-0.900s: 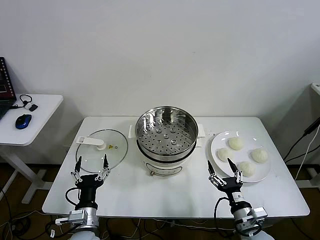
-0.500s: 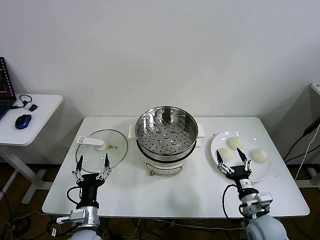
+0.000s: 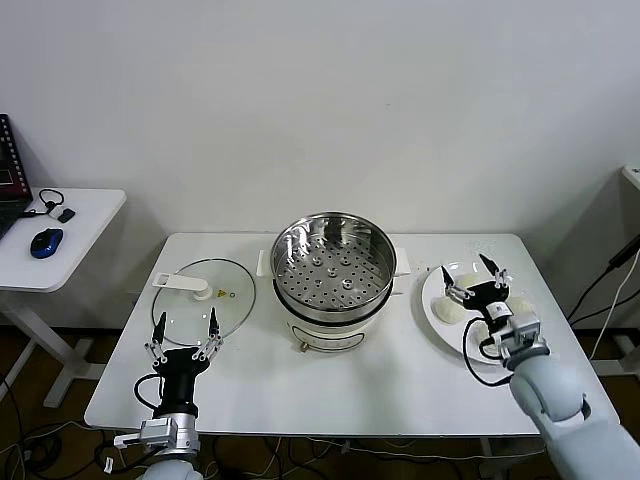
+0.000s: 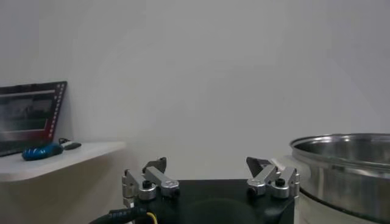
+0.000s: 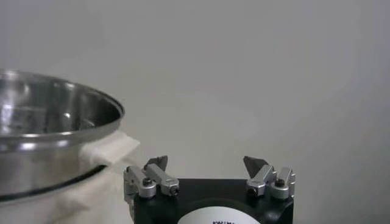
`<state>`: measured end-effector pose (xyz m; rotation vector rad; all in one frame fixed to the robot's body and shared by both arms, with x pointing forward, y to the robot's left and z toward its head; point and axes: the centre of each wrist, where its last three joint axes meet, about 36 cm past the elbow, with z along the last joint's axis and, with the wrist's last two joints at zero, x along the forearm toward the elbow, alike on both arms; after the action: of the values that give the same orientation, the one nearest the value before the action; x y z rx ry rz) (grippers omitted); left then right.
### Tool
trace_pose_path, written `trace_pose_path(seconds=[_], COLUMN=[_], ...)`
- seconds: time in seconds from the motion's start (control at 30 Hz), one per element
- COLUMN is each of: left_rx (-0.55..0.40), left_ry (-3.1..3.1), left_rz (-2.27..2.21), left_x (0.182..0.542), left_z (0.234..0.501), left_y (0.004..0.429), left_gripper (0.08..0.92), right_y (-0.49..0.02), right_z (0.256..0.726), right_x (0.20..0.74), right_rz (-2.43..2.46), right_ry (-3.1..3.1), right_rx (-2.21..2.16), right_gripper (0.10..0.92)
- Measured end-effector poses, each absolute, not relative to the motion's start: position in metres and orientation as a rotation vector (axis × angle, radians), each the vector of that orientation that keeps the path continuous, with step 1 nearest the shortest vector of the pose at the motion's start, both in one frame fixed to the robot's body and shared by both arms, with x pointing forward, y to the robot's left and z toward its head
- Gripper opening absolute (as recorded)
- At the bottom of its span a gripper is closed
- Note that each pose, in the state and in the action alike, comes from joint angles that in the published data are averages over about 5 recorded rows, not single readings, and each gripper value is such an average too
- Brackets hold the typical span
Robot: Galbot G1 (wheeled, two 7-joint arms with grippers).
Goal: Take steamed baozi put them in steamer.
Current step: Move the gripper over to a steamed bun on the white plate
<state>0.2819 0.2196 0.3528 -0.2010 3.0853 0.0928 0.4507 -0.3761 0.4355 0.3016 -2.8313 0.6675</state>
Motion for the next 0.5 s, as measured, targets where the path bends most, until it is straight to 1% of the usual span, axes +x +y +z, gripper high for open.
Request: trace_pose_path(seconds=[0.3, 0.5], left_rx=[-0.201, -0.183], left_ry=[3.084, 3.083], left_rz=[0.079, 0.081], left_x=[0.281, 0.280], left_z=[0.352, 0.351], left_y=[0.220, 0.221], left_gripper=[0.823, 0.823], right_y=[-0.414, -0.436], right_z=[0.491, 0.524], right_x=[0.505, 0.533], right_rz=[0.973, 1.117], right_ry=[-2.602, -2.415], right_rx=[0.468, 0.604], right_gripper=[0.823, 0.823])
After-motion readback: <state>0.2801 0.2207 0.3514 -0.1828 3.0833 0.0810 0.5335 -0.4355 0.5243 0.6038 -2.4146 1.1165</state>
